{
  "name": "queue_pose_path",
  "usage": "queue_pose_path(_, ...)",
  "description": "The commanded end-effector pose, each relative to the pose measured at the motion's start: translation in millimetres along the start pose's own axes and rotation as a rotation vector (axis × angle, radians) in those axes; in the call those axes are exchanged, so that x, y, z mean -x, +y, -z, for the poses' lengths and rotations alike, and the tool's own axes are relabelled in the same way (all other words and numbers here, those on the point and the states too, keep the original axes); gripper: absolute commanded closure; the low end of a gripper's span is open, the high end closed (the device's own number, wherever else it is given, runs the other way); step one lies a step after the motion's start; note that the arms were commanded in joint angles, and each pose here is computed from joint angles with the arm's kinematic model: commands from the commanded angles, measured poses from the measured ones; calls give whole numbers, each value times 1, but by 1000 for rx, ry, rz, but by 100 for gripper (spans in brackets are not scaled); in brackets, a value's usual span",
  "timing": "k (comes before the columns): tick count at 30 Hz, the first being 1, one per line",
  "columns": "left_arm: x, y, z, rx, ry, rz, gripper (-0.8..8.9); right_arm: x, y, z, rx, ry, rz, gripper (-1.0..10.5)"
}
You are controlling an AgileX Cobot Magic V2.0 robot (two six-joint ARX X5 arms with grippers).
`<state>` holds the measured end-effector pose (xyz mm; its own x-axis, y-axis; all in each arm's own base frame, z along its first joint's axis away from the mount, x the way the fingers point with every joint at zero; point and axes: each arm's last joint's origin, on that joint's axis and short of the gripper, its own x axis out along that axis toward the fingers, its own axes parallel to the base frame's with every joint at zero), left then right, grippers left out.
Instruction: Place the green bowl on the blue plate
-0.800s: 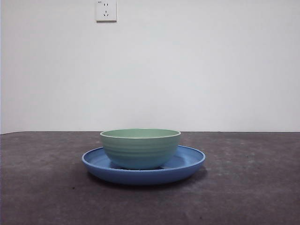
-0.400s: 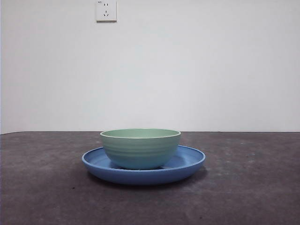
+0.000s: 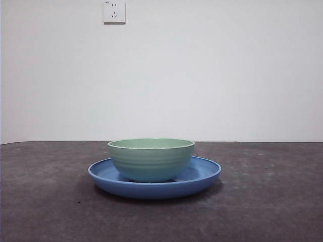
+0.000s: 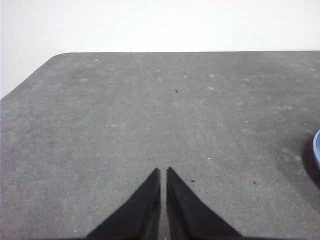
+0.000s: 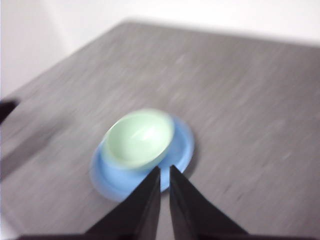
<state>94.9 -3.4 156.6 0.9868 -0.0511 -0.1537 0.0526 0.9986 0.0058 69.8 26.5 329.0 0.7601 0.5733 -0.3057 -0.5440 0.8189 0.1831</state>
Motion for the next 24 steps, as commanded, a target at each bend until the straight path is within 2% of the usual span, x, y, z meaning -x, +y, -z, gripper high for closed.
queue_pose_path(1, -2, 0, 7, 2, 24, -6, 794, -8, -10, 12, 50, -132, 58, 918)
queue_pose_path(5, -2, 0, 7, 2, 24, -6, 794, -19, -24, 40, 88, -253, 131, 919)
queue_pose_path(8, -2, 0, 7, 2, 24, -6, 794, -27, -33, 61, 116, -304, 184, 918)
queue_pose_path(12, -2, 0, 7, 2, 24, -6, 794, -39, -47, 88, 126, -349, 296, 919)
queue_pose_path(18, -2, 0, 7, 2, 24, -6, 794, -52, -65, 129, 62, -345, 598, 918)
queue_pose_path(20, -2, 0, 7, 2, 24, -6, 794, -53, -68, 137, 52, -342, 650, 918)
queue_pose_path(24, -2, 0, 7, 2, 24, -6, 794, -55, -71, 148, 45, -313, 682, 918)
